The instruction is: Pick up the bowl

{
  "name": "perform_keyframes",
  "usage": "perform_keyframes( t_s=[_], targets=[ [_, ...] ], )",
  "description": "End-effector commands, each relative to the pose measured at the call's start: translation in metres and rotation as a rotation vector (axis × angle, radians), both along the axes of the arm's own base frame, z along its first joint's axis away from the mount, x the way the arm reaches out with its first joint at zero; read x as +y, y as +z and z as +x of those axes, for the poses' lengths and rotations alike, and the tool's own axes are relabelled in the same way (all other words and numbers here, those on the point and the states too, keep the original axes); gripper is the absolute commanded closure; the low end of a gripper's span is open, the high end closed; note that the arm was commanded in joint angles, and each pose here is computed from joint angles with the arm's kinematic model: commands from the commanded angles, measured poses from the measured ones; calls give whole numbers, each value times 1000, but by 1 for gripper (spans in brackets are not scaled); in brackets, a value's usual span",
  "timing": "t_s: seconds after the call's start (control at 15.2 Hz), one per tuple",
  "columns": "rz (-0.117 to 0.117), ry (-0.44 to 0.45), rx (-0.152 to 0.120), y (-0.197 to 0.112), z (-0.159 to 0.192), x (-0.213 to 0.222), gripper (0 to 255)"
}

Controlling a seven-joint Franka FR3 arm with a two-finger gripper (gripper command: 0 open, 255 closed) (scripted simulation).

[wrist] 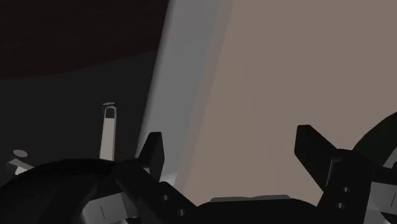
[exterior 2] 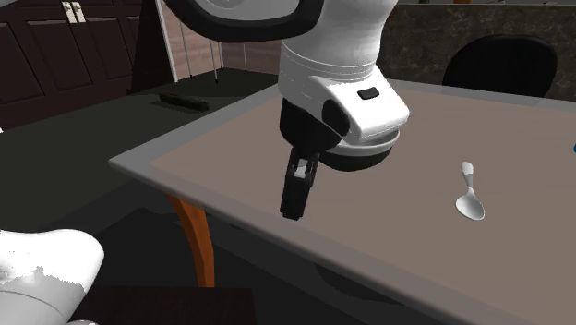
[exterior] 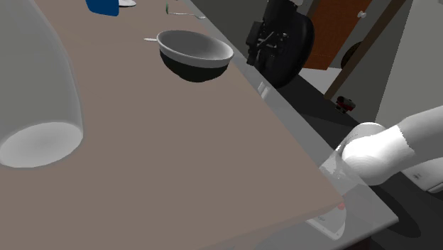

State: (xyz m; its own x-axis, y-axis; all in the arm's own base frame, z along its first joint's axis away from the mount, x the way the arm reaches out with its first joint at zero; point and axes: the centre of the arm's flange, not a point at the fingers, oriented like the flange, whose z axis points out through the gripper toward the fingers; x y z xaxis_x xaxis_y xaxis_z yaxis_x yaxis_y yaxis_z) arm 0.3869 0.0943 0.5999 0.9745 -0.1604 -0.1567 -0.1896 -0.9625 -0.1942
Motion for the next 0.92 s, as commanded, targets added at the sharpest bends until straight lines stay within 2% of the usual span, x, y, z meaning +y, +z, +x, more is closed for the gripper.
perform_keyframes(
  t_s=[0.0, 0.53, 0.86],
  targets=[
    [16, -6, -8, 9, 18, 16, 0],
    [70, -28, -37, 49, 79, 70, 0],
    [70, -28, -37, 22, 79, 70, 0]
  ],
)
